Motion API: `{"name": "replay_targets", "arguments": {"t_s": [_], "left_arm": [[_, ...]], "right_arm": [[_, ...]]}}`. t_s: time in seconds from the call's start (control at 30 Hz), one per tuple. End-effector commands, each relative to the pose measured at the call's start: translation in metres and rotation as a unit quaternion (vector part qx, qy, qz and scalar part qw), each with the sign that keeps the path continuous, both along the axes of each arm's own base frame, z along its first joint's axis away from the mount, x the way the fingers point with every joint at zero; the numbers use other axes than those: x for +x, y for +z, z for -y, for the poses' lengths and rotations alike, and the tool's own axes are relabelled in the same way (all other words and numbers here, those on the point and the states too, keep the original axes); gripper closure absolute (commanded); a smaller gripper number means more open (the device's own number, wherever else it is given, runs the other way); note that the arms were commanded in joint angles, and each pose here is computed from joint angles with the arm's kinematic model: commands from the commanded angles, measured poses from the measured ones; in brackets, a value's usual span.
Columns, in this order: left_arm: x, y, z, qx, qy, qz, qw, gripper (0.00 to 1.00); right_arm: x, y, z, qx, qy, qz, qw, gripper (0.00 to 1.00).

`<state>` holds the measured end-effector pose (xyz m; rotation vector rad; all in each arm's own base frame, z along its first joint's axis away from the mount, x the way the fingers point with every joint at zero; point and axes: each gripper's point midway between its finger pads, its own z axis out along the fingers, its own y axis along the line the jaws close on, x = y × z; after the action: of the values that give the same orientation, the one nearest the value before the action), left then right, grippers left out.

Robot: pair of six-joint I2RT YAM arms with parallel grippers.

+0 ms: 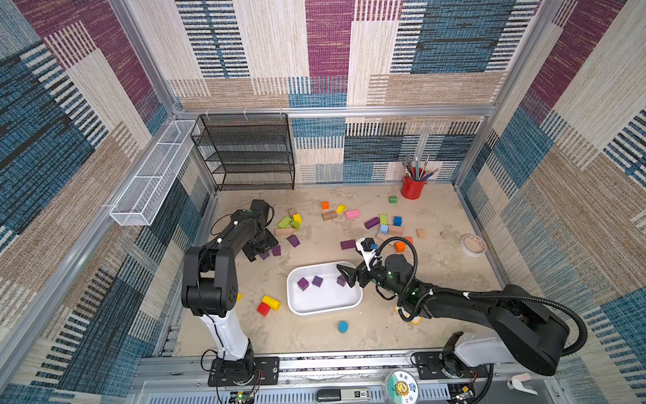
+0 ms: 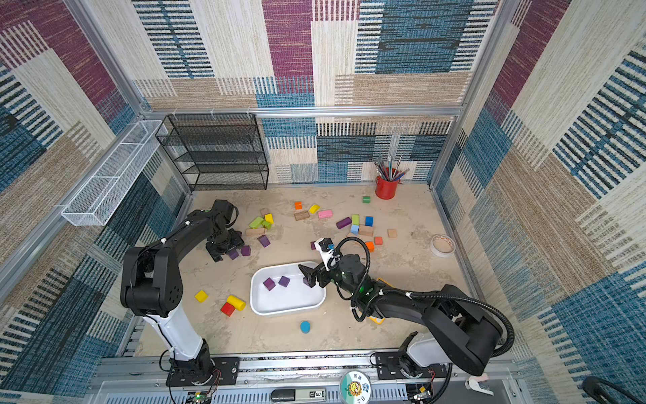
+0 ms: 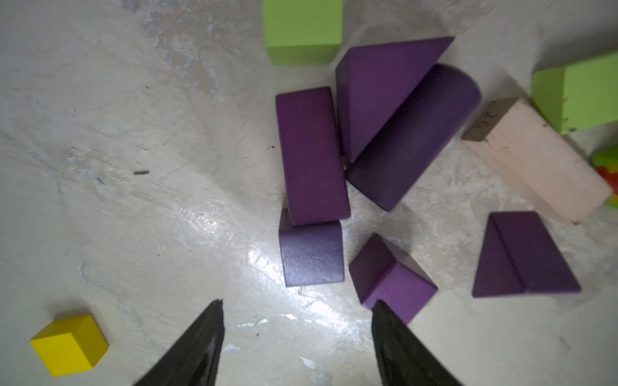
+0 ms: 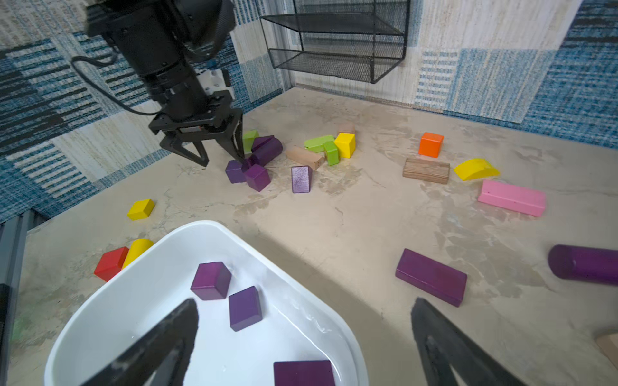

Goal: Pick purple bricks into the storage bin
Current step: Pick up the building block from the center of the board.

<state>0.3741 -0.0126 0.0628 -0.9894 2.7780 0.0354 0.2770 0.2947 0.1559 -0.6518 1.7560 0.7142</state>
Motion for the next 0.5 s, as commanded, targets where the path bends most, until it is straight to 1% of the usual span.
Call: {"name": "replay_targets", "arguments": {"t_s": [0.0, 0.2, 0.47], "left_arm": [[0.005, -0.002, 0.000, -0.011, -0.001, 0.002, 1.000, 0.29], [0.009, -0.013, 0.000, -0.024, 0.000, -0.002, 1.000, 0.31], [0.016, -0.024, -0.002, -0.035, 0.004, -0.004, 0.999, 0.35]], "right_arm": [[-0.006, 0.010, -0.009, 0.008, 0.026, 0.029, 0.999, 0.00], [-0.007, 0.009, -0.013, 0.005, 0.031, 0.030, 0.999, 0.00], [-0.008, 0.007, -0.014, 0.004, 0.034, 0.030, 0.999, 0.00]]}}
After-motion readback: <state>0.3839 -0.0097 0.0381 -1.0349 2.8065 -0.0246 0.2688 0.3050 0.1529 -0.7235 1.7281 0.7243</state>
